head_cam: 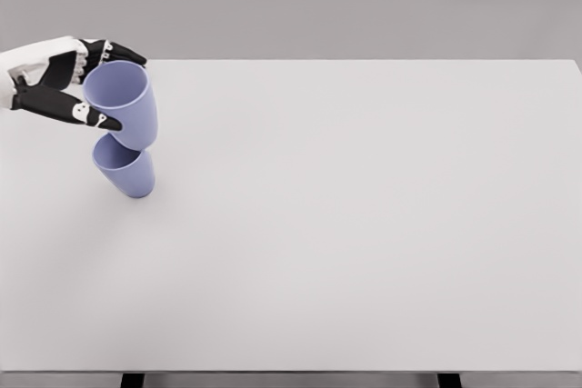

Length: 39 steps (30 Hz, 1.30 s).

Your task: Place the right cup on the left cup with left arm

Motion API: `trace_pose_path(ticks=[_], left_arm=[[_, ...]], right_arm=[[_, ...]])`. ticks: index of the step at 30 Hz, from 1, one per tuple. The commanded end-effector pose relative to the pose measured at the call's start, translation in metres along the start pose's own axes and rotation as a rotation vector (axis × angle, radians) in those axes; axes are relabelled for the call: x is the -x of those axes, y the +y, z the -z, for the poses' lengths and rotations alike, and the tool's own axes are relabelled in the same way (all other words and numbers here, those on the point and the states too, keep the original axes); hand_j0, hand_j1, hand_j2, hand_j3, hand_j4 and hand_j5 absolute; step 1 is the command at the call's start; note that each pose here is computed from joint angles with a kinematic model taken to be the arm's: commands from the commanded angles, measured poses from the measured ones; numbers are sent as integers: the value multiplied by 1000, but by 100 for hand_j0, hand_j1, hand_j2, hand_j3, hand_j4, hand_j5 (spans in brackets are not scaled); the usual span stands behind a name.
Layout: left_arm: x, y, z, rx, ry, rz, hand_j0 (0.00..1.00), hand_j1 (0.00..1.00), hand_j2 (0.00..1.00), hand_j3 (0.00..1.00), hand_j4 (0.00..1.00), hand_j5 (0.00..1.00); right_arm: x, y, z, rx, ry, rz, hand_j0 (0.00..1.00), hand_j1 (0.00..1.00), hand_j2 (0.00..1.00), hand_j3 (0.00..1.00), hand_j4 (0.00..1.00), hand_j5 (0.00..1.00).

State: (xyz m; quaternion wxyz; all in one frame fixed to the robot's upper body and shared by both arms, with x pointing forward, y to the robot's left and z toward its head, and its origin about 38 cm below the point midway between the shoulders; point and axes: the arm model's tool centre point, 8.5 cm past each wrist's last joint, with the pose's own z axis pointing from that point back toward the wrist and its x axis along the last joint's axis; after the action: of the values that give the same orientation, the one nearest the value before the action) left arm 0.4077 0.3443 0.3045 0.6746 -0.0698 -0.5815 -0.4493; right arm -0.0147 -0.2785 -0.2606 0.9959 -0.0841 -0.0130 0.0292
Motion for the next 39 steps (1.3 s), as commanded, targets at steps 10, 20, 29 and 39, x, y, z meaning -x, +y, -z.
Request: trace_pose_path(ticks=[10,20,29,39], left_arm=[[8,10,-10,-28,31,-15,76,76,76,76,76,76],[16,15,-26,-43,66,-36,77,77,77,77,77,77],[22,11,-23,-33,69,-53,77,77,77,77,77,77],[28,6,-21,-22,79,-67,77,77,77,77,77,77]], right_arm=[[0,0,0,0,0,0,100,100,100,100,100,100],[0,0,0,0,0,0,100,100,100,100,100,100],[0,0,0,0,0,0,100,100,100,100,100,100],[0,0,0,0,0,0,100,100,100,100,100,100]])
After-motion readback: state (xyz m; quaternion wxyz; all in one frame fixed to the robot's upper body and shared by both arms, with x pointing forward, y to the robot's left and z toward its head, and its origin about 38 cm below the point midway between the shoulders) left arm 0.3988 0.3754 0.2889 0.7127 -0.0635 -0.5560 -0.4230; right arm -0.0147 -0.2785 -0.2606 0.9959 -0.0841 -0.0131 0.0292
